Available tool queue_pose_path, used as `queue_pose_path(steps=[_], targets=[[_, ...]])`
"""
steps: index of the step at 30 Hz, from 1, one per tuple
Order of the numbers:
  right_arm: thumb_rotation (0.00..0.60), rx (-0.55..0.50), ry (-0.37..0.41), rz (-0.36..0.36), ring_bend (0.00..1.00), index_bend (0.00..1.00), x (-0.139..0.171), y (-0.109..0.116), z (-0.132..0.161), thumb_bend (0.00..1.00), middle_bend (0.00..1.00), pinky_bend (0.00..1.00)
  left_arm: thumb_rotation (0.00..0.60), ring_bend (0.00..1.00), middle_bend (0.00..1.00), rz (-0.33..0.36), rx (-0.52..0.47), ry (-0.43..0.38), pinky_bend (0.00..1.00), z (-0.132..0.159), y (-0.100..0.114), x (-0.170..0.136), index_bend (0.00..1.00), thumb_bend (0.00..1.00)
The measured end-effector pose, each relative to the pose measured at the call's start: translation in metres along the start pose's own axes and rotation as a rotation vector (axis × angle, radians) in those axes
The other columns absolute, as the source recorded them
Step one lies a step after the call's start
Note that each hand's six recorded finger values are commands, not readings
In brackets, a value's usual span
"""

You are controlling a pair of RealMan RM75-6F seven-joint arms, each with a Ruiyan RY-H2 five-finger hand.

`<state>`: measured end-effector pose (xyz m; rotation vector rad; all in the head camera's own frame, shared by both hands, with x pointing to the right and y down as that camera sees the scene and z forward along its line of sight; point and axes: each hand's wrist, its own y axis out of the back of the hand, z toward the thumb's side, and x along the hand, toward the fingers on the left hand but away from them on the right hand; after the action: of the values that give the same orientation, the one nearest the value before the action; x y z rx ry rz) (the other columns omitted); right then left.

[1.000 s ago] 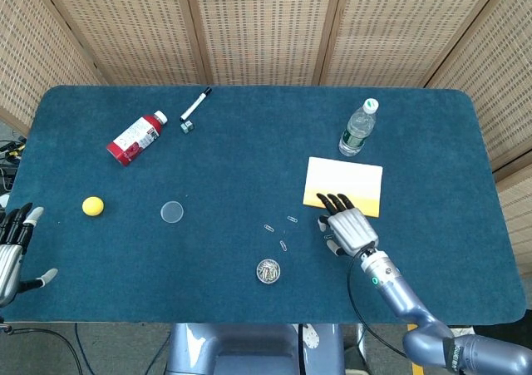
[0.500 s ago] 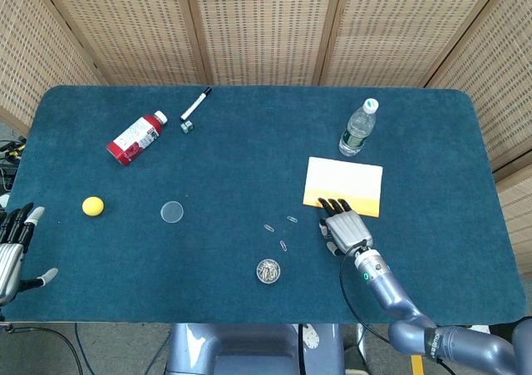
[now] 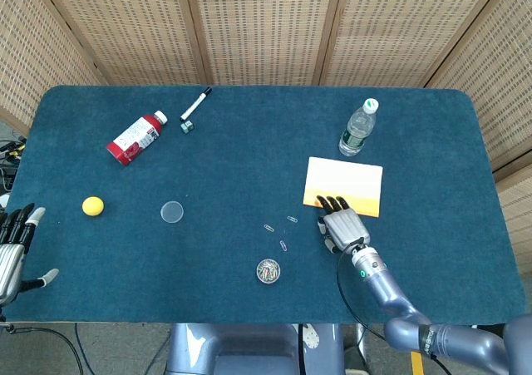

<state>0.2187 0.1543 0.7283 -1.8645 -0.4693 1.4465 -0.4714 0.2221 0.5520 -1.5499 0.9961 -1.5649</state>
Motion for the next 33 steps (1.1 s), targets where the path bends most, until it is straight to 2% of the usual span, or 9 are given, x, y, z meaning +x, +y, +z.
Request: queue_pose_path(steps=[12, 17, 22, 33], targets=[[0.600, 0.038, -0.030, 0.035, 0.00, 0.50, -0.006, -0.009, -0.003, 0.34, 0.00, 0.06, 0.600, 0.00, 0.00, -0.004, 0.002, 0.003, 0.00, -0.001, -0.001, 0.001, 0.00, 0.00], [0.600, 0.043, -0.036, 0.051, 0.00, 0.62, -0.006, -0.013, -0.005, 0.40, 0.00, 0.06, 0.600, 0.00, 0.00, -0.006, 0.003, 0.003, 0.00, -0.001, -0.001, 0.001, 0.00, 0.00], [0.600, 0.041, -0.025, 0.039, 0.00, 0.67, -0.005, -0.011, -0.003, 0.43, 0.00, 0.06, 0.600, 0.00, 0.00, -0.008, 0.004, 0.002, 0.00, 0.000, -0.002, 0.001, 0.00, 0.00], [0.600, 0.037, -0.008, 0.006, 0.00, 0.69, 0.000, 0.000, -0.001, 0.43, 0.00, 0.06, 0.600, 0.00, 0.00, -0.011, 0.000, 0.002, 0.00, 0.000, -0.001, 0.001, 0.00, 0.00]])
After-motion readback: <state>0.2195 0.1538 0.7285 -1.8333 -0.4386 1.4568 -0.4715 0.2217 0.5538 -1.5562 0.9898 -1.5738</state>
